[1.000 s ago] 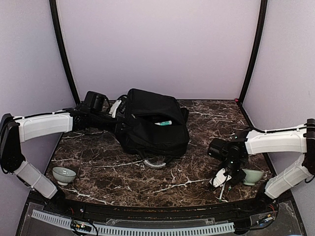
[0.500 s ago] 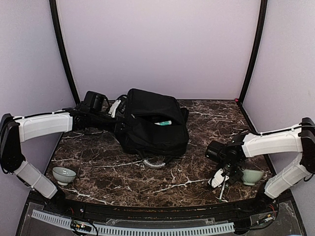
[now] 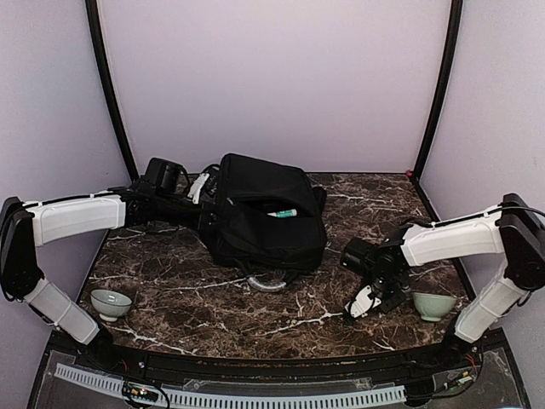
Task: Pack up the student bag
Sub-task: Move the pen to the center of the board, then grab the pen from the center of the board.
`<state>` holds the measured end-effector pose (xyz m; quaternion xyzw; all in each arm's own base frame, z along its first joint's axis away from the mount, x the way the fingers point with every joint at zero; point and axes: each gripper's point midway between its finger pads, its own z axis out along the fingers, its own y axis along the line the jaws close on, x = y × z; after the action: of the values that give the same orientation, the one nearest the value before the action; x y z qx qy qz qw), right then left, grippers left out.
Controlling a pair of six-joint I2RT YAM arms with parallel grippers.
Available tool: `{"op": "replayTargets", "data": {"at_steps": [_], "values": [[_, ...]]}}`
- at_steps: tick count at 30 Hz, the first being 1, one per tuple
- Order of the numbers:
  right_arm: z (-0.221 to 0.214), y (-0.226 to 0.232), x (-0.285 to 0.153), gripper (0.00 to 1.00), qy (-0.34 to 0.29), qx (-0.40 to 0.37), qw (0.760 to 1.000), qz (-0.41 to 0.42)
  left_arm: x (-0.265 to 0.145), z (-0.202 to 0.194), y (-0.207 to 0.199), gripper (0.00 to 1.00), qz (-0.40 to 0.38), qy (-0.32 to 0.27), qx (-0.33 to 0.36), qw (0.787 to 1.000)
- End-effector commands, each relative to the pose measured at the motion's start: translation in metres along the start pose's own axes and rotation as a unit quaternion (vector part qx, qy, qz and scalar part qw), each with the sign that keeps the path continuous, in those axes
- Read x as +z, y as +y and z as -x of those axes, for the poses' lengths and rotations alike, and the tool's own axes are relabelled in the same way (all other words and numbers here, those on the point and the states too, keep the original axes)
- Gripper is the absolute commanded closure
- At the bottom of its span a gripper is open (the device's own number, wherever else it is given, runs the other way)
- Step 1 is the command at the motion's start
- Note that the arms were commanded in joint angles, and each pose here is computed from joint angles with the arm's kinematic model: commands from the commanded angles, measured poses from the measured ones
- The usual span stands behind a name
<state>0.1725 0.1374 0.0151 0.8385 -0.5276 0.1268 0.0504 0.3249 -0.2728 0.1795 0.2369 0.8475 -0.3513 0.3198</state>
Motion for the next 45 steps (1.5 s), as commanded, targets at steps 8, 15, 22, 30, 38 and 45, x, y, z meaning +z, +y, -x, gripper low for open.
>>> {"op": "replayTargets", "data": {"at_steps": [8, 15, 22, 30, 38, 45], "values": [[0.070, -0.055, -0.010, 0.69, -0.120, 0.073, 0.990, 0.021, -0.019, 0.042, -0.020, 1.00, -0.029, -0.070, 0.056, 0.996], [0.099, -0.075, -0.022, 0.60, -0.165, 0.124, 0.977, 0.050, -0.019, 0.043, -0.021, 1.00, -0.031, -0.070, 0.055, 0.996], [0.116, -0.079, -0.022, 0.82, -0.175, 0.128, 0.974, 0.058, -0.020, 0.043, -0.021, 1.00, -0.033, -0.070, 0.055, 0.995], [0.140, -0.095, -0.080, 0.94, -0.232, 0.106, 0.966, 0.038, -0.020, 0.043, -0.021, 1.00, -0.032, -0.071, 0.054, 0.995], [0.150, -0.152, -0.198, 0.96, -0.334, 0.083, 0.934, -0.092, -0.019, 0.042, -0.021, 1.00, -0.034, -0.069, 0.051, 0.996], [0.140, -0.240, -0.212, 0.99, -0.313, 0.148, 0.908, -0.238, -0.022, 0.043, -0.024, 1.00, -0.038, -0.070, 0.055, 0.995]]}}
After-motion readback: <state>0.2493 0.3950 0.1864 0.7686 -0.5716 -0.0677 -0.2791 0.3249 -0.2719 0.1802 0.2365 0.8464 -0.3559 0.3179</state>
